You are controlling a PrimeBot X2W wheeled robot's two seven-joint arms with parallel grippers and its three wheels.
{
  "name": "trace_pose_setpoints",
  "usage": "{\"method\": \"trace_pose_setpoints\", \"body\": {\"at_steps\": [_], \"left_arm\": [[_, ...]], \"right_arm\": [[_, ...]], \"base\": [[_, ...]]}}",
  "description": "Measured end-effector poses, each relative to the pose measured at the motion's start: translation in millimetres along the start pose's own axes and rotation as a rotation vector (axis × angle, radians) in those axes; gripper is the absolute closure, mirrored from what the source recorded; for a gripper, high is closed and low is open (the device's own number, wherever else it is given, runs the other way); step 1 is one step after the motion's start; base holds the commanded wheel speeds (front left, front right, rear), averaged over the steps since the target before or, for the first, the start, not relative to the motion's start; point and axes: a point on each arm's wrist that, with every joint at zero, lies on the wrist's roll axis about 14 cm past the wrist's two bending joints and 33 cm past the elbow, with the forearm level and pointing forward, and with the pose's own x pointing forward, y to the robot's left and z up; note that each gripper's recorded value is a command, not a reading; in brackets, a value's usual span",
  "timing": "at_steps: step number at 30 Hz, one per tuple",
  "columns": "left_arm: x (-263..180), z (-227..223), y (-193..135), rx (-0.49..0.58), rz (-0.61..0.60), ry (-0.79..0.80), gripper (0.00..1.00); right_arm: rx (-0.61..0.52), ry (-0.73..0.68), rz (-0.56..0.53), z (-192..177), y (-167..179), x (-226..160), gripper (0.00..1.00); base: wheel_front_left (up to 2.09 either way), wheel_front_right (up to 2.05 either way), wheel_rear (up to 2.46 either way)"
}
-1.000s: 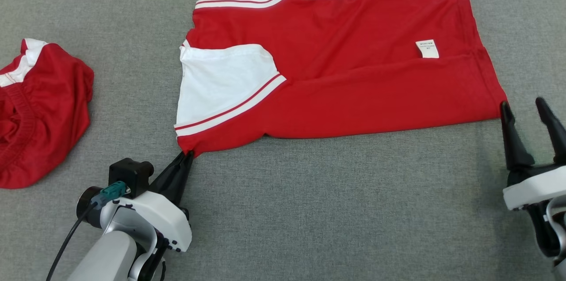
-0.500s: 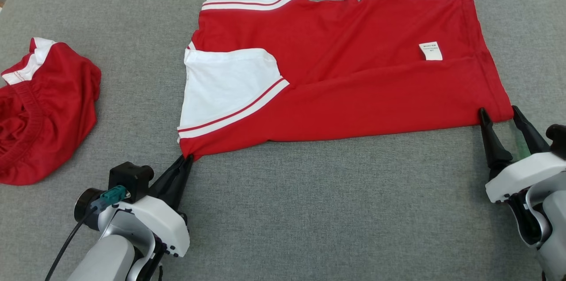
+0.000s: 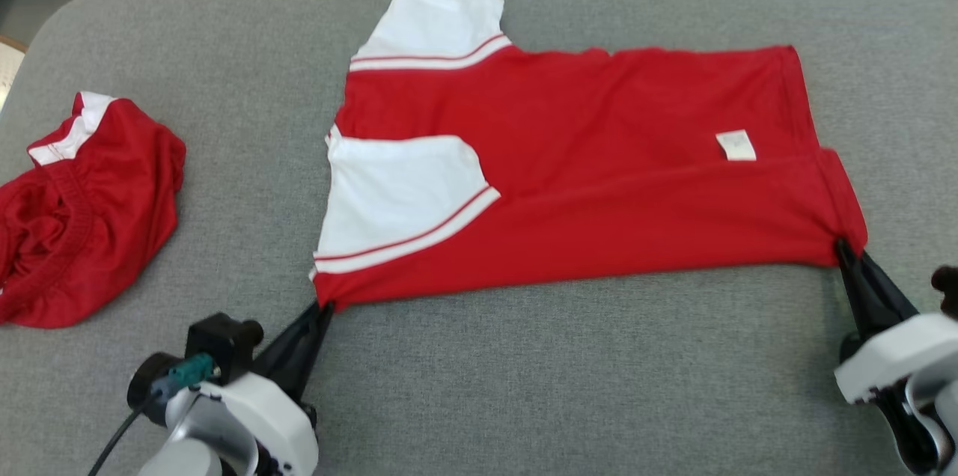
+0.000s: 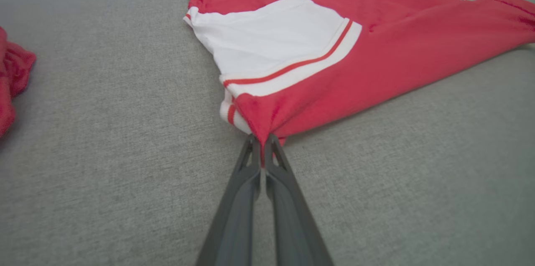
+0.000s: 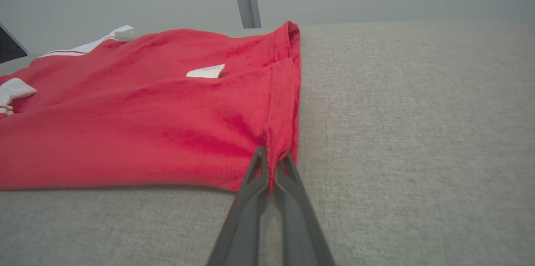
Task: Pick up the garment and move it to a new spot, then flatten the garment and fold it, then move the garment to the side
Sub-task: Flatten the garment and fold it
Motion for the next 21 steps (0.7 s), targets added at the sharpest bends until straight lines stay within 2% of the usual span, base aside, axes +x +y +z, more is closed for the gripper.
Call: {"method": "trace_pose_setpoints", "body": {"at_steps": [5,12,21], "left_arm": [[-22,-7,-21,-0.001,-0.068,0.025,1.00],[-51,-24,-41,-0.015,-0.095,0.076,1.00],[-71,-40,-54,-0.051,-0.098,0.121,1.00]], "right_arm": [[-0.002,0.019,-0.023,-9,-12,-33,1.00],[0.020,0.050,-0.057,-29,-23,-76,1.00],[0.063,0.109,-0.069,-57,-15,-110,1.00]], "base": [[0.00,0.00,0.00],[0.00,0.00,0.00],[0.00,0.00,0.00]]}}
